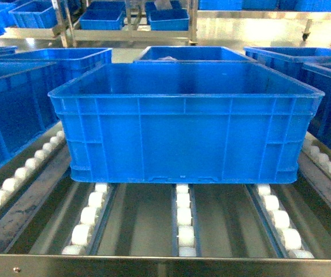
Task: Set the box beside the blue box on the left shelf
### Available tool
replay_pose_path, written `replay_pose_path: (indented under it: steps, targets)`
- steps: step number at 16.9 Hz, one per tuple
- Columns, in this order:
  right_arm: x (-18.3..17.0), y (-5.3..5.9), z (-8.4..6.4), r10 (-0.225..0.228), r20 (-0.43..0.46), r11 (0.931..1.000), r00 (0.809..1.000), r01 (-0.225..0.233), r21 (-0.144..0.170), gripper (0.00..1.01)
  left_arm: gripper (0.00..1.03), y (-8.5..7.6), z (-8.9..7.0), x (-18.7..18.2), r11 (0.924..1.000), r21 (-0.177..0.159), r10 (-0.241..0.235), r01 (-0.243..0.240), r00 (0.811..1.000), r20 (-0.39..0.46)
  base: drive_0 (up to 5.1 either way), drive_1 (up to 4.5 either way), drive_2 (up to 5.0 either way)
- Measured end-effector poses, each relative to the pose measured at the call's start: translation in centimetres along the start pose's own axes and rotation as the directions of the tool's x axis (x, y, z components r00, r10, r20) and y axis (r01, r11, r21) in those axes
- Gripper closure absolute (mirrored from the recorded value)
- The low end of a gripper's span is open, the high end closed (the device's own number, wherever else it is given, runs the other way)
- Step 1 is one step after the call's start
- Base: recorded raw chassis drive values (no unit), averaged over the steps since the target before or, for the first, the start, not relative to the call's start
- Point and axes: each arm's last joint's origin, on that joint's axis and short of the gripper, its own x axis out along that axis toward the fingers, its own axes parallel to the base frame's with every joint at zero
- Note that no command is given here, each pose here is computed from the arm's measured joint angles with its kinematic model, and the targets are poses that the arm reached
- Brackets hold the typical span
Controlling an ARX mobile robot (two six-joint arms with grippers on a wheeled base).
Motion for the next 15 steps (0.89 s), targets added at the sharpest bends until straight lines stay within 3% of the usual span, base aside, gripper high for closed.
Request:
replay_pose_path:
  steps: [15]
  targets:
    - [0.0, 0.0, 0.0, 0.0, 0.0, 1.0, 1.0, 0.0, 0.0, 0.03, 0.05, 0.0, 0.0, 0.0, 1.0, 0.0, 0.0, 0.0, 1.0, 0.0, 0.0, 0.0, 0.0]
